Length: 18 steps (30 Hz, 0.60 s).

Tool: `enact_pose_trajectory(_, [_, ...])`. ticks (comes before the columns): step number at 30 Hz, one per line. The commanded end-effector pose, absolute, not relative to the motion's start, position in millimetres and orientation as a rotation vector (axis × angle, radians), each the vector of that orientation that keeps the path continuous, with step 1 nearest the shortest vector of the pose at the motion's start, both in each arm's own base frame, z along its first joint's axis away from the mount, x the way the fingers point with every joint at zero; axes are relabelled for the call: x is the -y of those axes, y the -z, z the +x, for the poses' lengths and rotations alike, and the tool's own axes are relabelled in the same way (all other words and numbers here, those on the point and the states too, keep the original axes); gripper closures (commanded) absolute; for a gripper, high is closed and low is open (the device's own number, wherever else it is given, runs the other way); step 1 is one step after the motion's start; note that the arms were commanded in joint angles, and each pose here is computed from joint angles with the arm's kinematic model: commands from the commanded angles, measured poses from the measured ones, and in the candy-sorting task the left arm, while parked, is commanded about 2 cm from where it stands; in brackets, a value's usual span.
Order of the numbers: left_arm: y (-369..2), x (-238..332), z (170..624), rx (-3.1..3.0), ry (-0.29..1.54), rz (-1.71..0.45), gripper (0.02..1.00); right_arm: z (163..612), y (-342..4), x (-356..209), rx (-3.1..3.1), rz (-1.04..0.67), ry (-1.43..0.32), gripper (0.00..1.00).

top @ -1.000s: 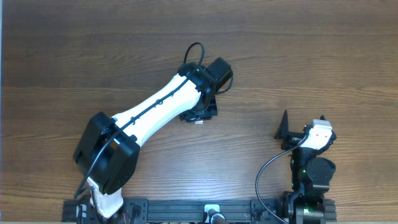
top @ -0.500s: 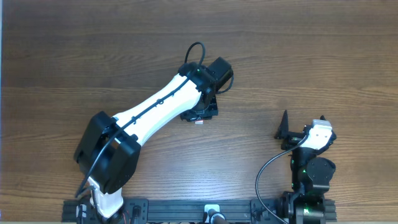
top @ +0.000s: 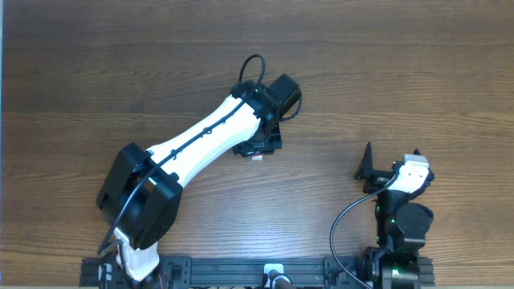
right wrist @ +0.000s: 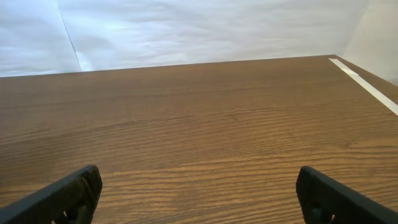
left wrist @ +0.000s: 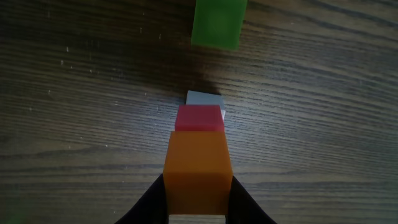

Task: Stack Cubes

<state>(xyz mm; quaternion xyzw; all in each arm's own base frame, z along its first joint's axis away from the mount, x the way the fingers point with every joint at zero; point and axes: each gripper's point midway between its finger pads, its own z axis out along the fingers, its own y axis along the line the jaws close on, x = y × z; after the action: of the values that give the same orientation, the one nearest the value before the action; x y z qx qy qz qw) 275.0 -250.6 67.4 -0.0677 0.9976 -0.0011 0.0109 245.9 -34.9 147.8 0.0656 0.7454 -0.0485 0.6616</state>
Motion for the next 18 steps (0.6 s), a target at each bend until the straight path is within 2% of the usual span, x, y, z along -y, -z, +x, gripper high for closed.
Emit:
enact_pose_trajectory(1, [-63.4, 252.4, 277.4, -3.119, 0.000, -0.192, 0.910, 245.8, -145.6, 35.3, -1.689, 0.150, 0.115, 0.009])
enact_pose_trajectory(18, [-57.5, 253.1, 278.0, -3.126, -0.011, -0.193, 0.904, 245.8, -145.6, 35.3, -1.689, 0.150, 0.115, 0.007])
